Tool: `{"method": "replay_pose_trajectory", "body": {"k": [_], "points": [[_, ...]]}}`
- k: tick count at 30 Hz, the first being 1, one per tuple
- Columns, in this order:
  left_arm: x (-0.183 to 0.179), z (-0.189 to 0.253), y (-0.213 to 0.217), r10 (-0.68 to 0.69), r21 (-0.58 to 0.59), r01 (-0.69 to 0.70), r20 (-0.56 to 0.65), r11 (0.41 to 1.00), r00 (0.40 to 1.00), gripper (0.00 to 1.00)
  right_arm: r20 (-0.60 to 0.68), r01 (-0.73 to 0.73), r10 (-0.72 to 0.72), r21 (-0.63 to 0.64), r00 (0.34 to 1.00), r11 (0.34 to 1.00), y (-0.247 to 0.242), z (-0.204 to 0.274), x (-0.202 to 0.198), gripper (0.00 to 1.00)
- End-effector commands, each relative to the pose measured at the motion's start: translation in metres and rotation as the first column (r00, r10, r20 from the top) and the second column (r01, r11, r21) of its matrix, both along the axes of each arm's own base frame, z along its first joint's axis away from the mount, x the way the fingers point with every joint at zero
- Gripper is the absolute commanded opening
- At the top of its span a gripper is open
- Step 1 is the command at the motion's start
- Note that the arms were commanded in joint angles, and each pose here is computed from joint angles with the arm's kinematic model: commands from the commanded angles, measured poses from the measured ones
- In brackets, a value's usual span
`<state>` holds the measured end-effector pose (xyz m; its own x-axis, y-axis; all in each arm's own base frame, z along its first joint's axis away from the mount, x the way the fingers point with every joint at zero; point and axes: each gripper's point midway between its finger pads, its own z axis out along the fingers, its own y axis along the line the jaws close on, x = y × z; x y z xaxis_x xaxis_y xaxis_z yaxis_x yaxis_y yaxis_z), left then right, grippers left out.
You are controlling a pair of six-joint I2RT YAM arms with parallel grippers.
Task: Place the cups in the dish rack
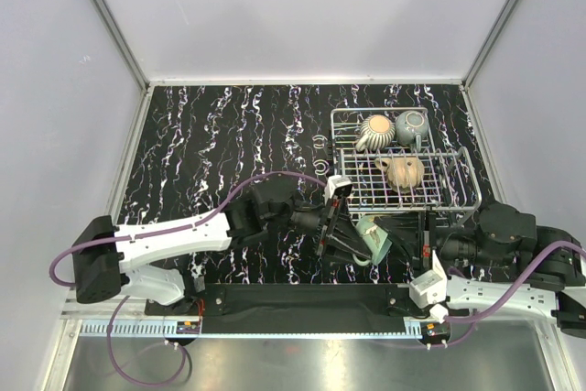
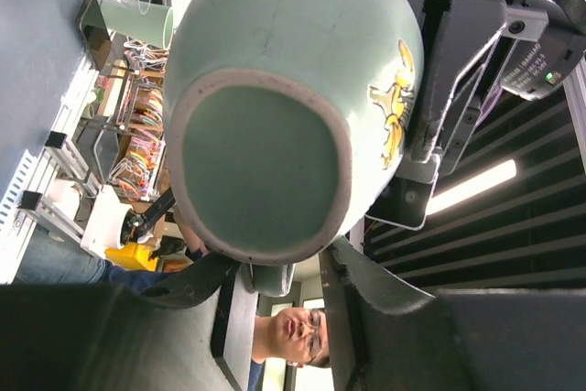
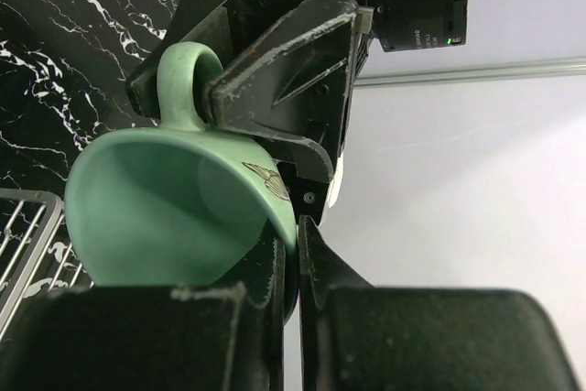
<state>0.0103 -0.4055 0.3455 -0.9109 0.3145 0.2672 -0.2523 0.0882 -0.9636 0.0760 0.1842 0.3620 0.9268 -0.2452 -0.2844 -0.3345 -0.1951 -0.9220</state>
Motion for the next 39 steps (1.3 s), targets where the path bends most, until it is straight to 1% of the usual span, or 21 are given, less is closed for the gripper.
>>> {"method": "replay_pose_trajectory", "body": {"k": [1,4,6,9,11,14,15,17,18,19,21,23,24,26,27,29,30,34,35,36,39], "points": [[0.0,0.039,-0.004,0.009,-0.132,-0.001,0.058,0.991,0.998,0.32,-0.005,-0.051,0.051,0.086,0.999,0.995,0.008,0.016,-0.009,0.0],[0.002,0.039,-0.007,0.02,-0.135,-0.013,0.051,0.991,0.999,0.22,-0.021,-0.068,0.069,0.074,0.997,0.995,0.011,0.012,-0.012,0.0],[0.003,0.039,-0.008,0.034,-0.13,-0.027,0.048,0.991,0.998,0.11,-0.027,-0.07,0.071,0.066,0.997,0.995,0.014,0.008,-0.012,0.0],[0.005,0.038,-0.007,0.051,-0.122,-0.044,0.053,0.992,0.997,0.0,-0.019,-0.051,0.052,0.053,0.998,0.997,0.017,0.002,-0.007,0.0],[0.006,0.04,-0.009,0.052,-0.122,-0.044,0.059,0.992,0.997,0.0,-0.014,-0.037,0.037,0.054,0.999,0.998,0.019,-0.001,-0.003,0.0],[0.006,0.041,-0.012,0.057,-0.121,-0.043,0.113,0.992,0.992,0.0,-0.013,-0.002,0.003,0.053,1.0,0.999,0.021,-0.005,0.004,0.0],[0.006,0.047,-0.011,0.065,-0.143,-0.043,0.154,0.989,0.986,0.0,-0.014,0.018,-0.018,0.052,1.0,0.998,0.022,-0.007,0.007,0.0],[0.008,0.049,-0.011,0.077,-0.126,-0.053,0.195,0.991,0.978,0.0,-0.011,0.034,-0.034,0.08,0.999,0.996,0.021,-0.003,0.01,0.07],[0.008,0.06,-0.01,0.095,-0.156,-0.054,0.268,0.986,0.959,0.0,-0.013,0.055,-0.054,0.079,0.998,0.995,0.021,-0.007,0.013,0.11],[0.01,0.053,-0.011,0.095,-0.11,-0.066,0.285,0.992,0.954,0.0,-0.013,0.062,-0.061,0.091,0.998,0.994,0.019,-0.006,0.014,0.11],[0.009,0.061,-0.009,0.094,-0.123,-0.056,0.328,0.991,0.94,0.0,-0.028,0.086,-0.084,0.117,0.996,0.989,0.019,-0.005,0.017,0.12],[0.009,0.067,-0.008,0.1,-0.145,-0.051,0.357,0.988,0.929,0.0,-0.039,0.114,-0.11,0.128,0.993,0.985,0.018,-0.003,0.021,0.19],[0.009,0.065,-0.008,0.095,-0.12,-0.054,0.367,0.991,0.925,0.0,-0.047,0.122,-0.117,0.133,0.992,0.984,0.017,-0.003,0.022,0.2],[0.008,0.08,-0.005,0.112,-0.155,-0.048,0.434,0.987,0.894,0.0,-0.051,0.131,-0.125,0.14,0.991,0.982,0.019,-0.004,0.024,0.2],[0.009,0.075,-0.004,0.106,-0.122,-0.058,0.443,0.991,0.89,0.0,-0.053,0.139,-0.133,0.146,0.99,0.979,0.019,-0.002,0.025,0.2],[0.013,0.081,-0.002,0.129,-0.125,-0.076,0.5,0.989,0.856,0.0,-0.045,0.158,-0.153,0.154,0.987,0.975,0.021,-0.002,0.029,0.2],[0.018,0.075,0.0,0.138,-0.087,-0.108,0.51,0.99,0.849,0.0,-0.042,0.169,-0.165,0.152,0.985,0.974,0.023,-0.003,0.032,0.2],[0.018,0.072,0.003,0.134,-0.072,-0.114,0.529,0.991,0.838,0.0,-0.041,0.196,-0.192,0.193,0.981,0.961,0.027,0.005,0.038,0.2],[0.018,0.066,0.003,0.133,-0.062,-0.118,0.528,0.991,0.839,0.0,-0.04,0.196,-0.192,0.198,0.981,0.96,0.028,0.005,0.039,0.23],[0.02,0.065,0.004,0.144,-0.065,-0.13,0.531,0.989,0.835,0.0,-0.04,0.206,-0.202,0.201,0.979,0.958,0.029,0.005,0.041,0.33],[0.022,0.064,0.009,0.162,-0.065,-0.152,0.555,0.986,0.816,0.0,-0.048,0.228,-0.223,0.223,0.974,0.948,0.029,0.004,0.044,0.4]]}}
